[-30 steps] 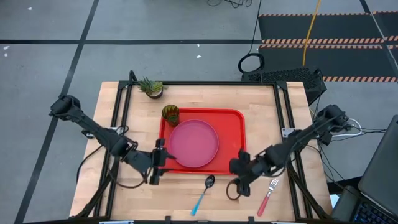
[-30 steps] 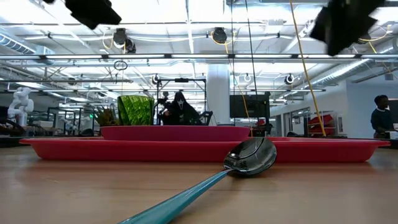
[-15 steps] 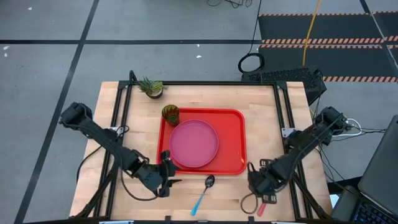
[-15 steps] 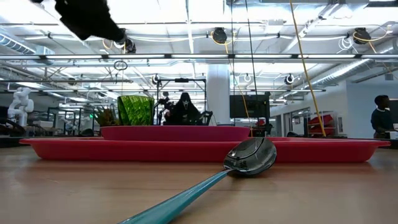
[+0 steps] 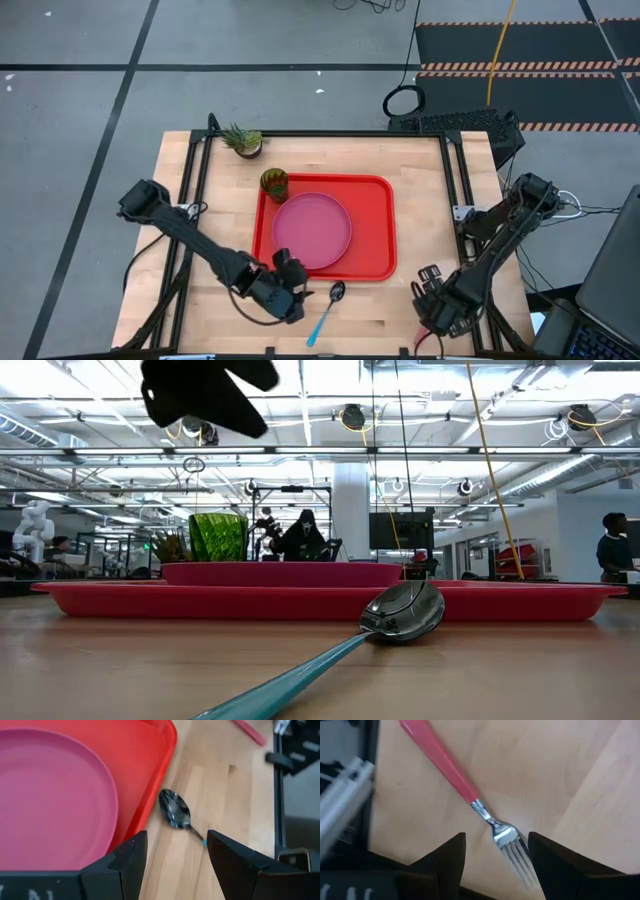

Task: Pick and place plate/cup/fork/spoon on tray
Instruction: Put the pink fork on the orange tray to the right of the pink plate

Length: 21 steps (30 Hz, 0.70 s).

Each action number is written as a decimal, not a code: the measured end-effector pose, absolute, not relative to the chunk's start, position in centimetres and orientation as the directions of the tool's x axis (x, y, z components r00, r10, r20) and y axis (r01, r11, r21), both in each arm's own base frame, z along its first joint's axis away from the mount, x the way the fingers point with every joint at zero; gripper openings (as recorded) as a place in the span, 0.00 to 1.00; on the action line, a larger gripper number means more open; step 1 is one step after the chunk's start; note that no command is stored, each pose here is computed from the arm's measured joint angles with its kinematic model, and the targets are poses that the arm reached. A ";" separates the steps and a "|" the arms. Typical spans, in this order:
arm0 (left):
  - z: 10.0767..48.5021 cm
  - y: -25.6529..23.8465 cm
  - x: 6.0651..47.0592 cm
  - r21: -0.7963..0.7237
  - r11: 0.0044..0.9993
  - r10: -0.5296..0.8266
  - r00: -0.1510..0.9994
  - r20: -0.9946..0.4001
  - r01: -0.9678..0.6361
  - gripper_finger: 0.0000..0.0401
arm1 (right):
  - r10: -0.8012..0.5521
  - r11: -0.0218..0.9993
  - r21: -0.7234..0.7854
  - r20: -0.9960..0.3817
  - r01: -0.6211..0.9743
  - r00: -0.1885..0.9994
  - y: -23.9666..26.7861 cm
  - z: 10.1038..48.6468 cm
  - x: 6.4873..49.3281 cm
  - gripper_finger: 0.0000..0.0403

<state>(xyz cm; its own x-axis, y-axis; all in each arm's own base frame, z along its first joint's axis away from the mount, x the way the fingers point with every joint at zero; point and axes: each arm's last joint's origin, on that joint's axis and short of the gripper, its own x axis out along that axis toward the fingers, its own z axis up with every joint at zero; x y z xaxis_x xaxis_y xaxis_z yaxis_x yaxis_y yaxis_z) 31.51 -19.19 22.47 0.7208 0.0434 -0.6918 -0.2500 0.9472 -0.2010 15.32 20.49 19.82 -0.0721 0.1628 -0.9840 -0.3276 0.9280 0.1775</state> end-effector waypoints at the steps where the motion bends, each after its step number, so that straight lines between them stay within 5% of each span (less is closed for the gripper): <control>1: 22.3 -19.2 31.7 -0.214 0.940 0.047 0.719 -0.693 -0.267 0.52 | 0.167 0.921 0.181 -0.983 -0.344 -0.071 20.5 19.4 15.2 0.52; 21: 19.4 -20.7 32.2 -0.361 0.826 0.049 0.693 -0.719 -0.433 0.52 | 0.178 0.777 0.104 -0.982 -0.620 0.058 20.7 15.7 13.7 0.52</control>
